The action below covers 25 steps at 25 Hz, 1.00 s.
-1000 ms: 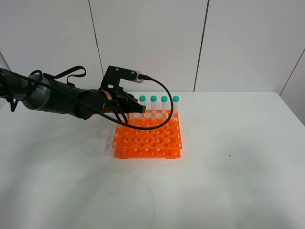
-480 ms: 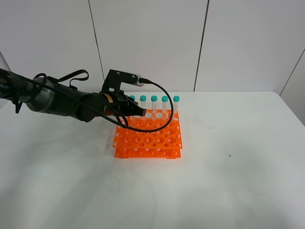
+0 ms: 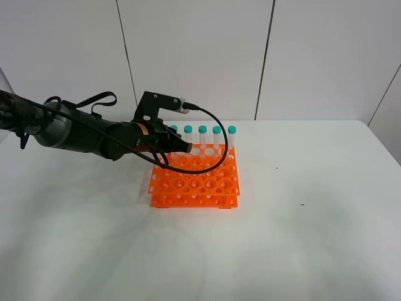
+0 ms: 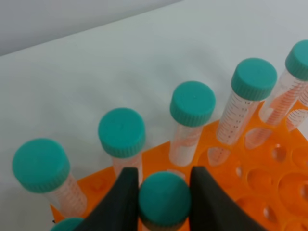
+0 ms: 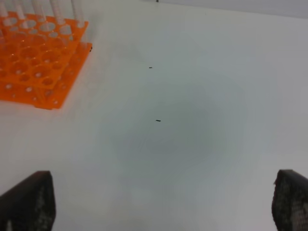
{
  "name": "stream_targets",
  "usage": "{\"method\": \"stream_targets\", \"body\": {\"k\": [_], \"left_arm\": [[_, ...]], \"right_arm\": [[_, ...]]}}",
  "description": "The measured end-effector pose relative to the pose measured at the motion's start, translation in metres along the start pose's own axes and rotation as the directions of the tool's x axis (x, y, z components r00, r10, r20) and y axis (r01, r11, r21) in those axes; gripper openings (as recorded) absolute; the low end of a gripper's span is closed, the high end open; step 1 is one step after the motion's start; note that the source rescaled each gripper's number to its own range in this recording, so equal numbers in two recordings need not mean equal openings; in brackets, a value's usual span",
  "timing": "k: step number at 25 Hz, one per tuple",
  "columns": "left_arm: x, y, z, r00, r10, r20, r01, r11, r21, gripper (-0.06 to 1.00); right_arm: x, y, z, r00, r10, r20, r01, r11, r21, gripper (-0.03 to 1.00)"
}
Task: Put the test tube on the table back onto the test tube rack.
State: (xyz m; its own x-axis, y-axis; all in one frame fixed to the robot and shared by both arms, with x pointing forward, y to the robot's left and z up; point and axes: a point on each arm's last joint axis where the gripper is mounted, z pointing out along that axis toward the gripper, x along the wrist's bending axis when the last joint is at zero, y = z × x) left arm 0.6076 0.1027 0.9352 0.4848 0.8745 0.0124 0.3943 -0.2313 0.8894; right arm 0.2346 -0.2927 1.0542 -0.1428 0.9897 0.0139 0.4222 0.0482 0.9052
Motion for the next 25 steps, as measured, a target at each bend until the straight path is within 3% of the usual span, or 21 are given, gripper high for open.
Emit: {"method": "stream_targets", "body": {"k": [2,7,12,16,23,25], "left_arm": [[0.0,0.0,0.0,1.0,0.0,0.0,0.0,1.0,0.0,0.04],[0.0,0.0,0.0,1.0,-0.015,0.001,0.015,1.0,0.0,0.45],[0.0,0.003,-0.003,0.999,-0.042,0.0,0.042,0.999,0.007,0.55],[0.0,0.015,-0.012,0.999,-0.048,0.001,0.048,0.999,-0.013,0.57],[0.0,0.061,-0.054,0.999,-0.048,0.003,0.048,0.993,-0.107,0.57],[0.0,0.074,-0.072,0.999,-0.038,0.004,0.038,0.993,-0.115,0.64]], "right_arm": [[0.0,0.0,0.0,1.0,0.0,0.0,0.0,1.0,0.0,1.0],[0.0,0.0,0.0,1.0,0.0,0.0,0.0,1.0,0.0,1.0],[0.0,0.0,0.0,1.0,0.0,0.0,0.0,1.0,0.0,1.0],[0.0,0.0,0.0,1.0,0.0,0.0,0.0,1.0,0.0,1.0],[0.0,0.0,0.0,1.0,0.0,0.0,0.0,1.0,0.0,1.0],[0.0,0.0,0.0,1.0,0.0,0.0,0.0,1.0,0.0,1.0]]}}
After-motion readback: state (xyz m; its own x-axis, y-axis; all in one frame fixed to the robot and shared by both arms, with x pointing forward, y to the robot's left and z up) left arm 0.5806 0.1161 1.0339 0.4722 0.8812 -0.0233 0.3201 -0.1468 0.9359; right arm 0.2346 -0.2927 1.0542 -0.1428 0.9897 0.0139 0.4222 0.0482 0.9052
